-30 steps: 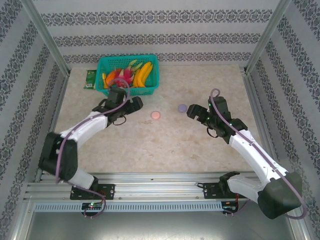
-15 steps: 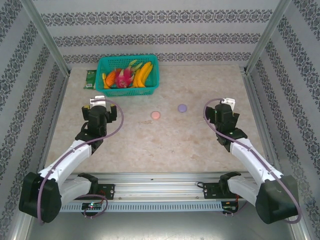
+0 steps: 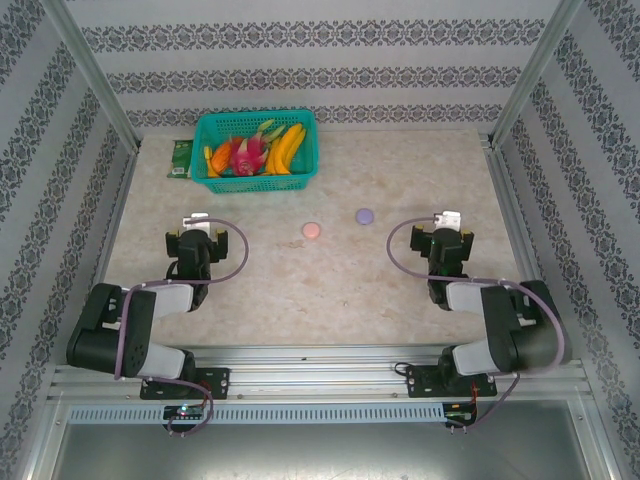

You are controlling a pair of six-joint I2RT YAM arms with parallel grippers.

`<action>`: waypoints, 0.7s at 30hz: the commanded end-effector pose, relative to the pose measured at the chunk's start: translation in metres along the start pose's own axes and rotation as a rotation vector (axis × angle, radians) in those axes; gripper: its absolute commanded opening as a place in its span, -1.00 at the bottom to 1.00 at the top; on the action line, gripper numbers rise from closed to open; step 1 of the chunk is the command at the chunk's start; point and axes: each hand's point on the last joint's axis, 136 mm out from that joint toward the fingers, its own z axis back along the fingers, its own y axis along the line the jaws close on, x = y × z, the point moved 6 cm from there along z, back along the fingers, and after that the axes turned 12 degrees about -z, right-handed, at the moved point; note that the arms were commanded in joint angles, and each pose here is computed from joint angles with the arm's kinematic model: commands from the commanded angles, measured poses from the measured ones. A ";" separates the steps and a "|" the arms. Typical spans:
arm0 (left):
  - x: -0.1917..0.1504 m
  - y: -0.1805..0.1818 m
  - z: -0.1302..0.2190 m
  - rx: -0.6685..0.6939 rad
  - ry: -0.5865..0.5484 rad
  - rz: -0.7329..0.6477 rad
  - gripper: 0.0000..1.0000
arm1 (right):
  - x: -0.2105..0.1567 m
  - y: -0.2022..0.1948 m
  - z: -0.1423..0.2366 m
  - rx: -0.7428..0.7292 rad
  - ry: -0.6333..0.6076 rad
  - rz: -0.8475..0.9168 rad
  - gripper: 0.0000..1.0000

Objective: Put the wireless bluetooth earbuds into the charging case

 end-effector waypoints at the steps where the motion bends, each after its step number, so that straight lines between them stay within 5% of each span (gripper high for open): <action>1: 0.012 -0.006 -0.006 -0.077 -0.154 0.072 1.00 | 0.018 0.023 -0.003 0.203 -0.145 0.025 0.92; 3: 0.010 -0.011 -0.017 -0.092 -0.132 0.057 1.00 | 0.028 0.019 -0.014 0.193 -0.047 -0.015 0.94; 5: 0.011 -0.003 -0.027 -0.155 -0.065 0.106 0.99 | 0.030 0.011 -0.018 0.216 -0.064 -0.062 0.95; 21: 0.010 -0.002 -0.029 -0.169 -0.068 0.113 0.99 | 0.029 0.015 -0.017 0.219 -0.042 -0.037 0.95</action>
